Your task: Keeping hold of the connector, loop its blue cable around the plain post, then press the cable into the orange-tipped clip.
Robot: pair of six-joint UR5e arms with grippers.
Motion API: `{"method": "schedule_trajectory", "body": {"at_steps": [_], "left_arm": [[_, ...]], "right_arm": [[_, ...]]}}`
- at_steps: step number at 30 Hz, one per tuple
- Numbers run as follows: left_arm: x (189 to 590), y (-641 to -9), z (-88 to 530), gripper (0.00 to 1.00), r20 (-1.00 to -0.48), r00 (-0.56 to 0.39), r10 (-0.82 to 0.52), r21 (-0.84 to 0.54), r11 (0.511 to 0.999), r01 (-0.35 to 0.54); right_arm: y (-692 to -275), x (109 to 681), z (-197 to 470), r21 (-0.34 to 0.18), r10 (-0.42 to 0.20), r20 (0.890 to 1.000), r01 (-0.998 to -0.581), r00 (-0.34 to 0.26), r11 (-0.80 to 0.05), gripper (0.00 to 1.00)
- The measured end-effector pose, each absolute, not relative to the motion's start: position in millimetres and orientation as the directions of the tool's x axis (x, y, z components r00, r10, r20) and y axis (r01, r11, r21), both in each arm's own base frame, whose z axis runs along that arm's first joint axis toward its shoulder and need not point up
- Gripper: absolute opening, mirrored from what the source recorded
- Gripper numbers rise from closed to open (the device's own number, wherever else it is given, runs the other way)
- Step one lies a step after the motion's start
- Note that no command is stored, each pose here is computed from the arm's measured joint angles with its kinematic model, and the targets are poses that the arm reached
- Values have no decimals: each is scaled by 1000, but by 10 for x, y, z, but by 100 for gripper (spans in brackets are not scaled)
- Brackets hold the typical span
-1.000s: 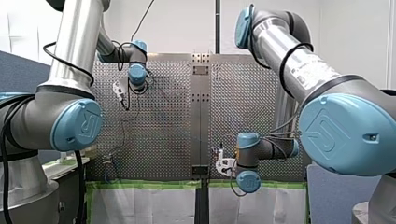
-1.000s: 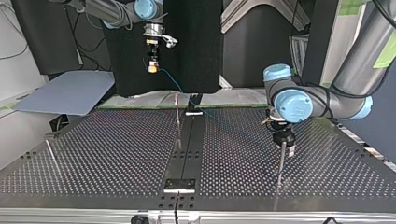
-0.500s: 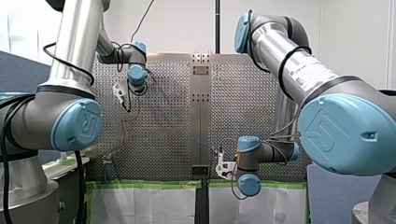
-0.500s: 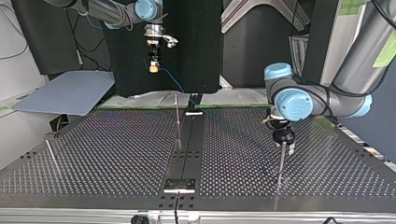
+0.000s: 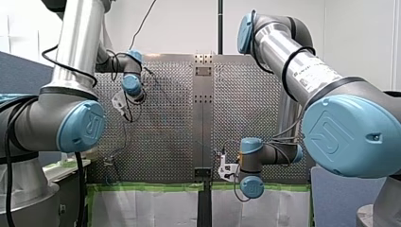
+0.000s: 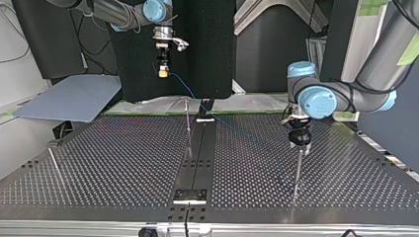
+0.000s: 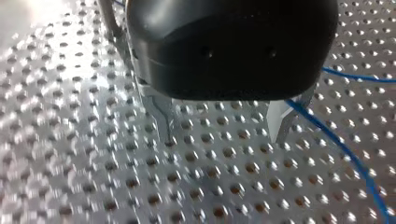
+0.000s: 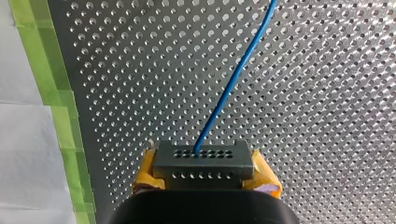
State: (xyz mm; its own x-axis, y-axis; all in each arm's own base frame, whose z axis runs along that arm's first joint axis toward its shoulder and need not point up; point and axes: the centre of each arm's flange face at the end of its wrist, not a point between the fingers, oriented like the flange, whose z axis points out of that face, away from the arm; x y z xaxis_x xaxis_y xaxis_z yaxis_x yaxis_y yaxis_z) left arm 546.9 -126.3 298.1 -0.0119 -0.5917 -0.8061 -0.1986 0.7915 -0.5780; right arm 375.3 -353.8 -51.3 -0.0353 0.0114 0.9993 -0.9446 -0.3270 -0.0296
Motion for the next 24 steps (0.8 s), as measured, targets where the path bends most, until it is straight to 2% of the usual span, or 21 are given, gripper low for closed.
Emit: {"method": "schedule_trajectory", "body": {"at_steps": [16, 24], "left_arm": [[5303, -1359, 2695, 100, -693, -120, -711, -697, 703, -142], [5247, -1415, 2603, 100, -643, -128, -755, -744, 656, -127]], "right_arm": [[-3528, 3788, -511, -29, 9, 999, -942, -34, -335, 0], [-3524, 3793, -511, -29, 9, 999, -940, -34, -339, 0]]}}
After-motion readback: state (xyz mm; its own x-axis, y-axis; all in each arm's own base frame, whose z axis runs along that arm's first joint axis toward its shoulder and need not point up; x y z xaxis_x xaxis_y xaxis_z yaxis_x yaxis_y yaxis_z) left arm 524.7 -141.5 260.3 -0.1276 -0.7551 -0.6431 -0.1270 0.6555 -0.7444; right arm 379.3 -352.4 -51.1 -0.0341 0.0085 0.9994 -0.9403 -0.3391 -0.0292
